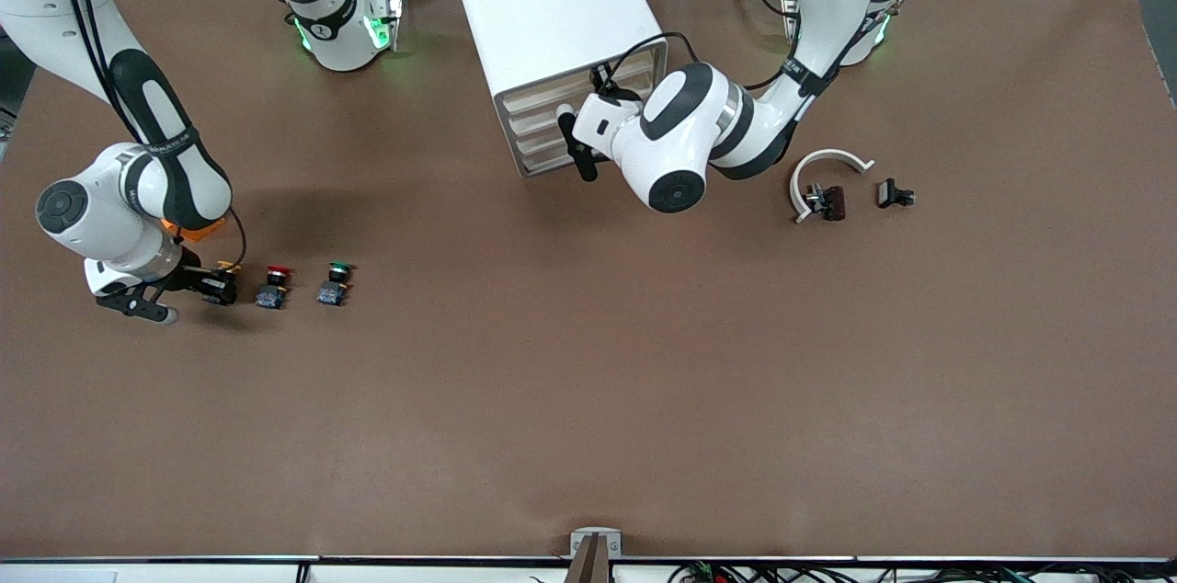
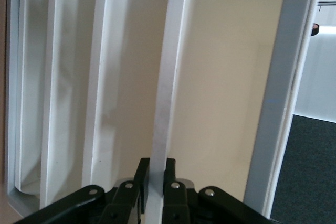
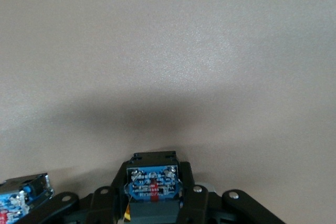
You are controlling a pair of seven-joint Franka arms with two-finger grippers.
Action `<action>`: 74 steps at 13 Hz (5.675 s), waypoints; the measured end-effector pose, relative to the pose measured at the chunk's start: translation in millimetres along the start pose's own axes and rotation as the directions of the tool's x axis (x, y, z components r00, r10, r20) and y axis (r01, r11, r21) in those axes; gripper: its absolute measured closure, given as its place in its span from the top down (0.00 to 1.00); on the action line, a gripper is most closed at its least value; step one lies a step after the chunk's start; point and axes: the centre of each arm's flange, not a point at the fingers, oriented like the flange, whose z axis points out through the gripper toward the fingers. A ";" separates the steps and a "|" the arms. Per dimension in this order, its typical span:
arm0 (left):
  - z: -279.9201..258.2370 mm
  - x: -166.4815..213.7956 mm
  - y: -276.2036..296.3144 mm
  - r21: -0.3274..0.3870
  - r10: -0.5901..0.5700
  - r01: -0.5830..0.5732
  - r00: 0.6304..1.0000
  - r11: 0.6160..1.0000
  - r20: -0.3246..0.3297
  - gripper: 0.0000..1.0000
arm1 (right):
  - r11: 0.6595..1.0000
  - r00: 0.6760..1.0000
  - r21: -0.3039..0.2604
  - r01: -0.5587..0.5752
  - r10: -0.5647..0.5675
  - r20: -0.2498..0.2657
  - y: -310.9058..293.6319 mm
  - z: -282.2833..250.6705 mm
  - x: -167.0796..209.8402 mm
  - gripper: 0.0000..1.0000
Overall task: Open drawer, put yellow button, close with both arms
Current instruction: 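Pull the drawer open with the left gripper while the right gripper lifts the button, then carry the yellow button over the open drawer with the right gripper, then lower the button into the drawer while the left gripper releases and withdraws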
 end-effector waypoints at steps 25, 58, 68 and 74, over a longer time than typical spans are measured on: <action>-68.9 -21.6 -42.4 0.033 -0.053 0.057 0.994 0.998 -0.096 0.15 | 0.896 0.867 -0.100 -0.433 0.445 0.226 -295.2 -200.0 -38.8 0.42; -232.0 -96.0 -53.8 0.077 -0.202 0.230 0.942 0.970 -0.267 1.00 | 0.527 0.503 -0.197 -0.827 0.849 0.161 -589.6 -340.3 -276.5 0.42; -353.1 -259.3 -19.8 0.197 -0.410 0.530 0.800 0.825 -0.438 1.00 | 0.462 0.455 -0.181 -0.868 0.887 0.078 -647.9 -299.2 -328.6 0.42; -381.6 -307.1 9.3 0.315 -0.526 0.749 0.643 0.583 -0.556 1.00 | 0.409 0.407 -0.175 -0.895 0.912 0.051 -661.4 -272.9 -340.1 0.42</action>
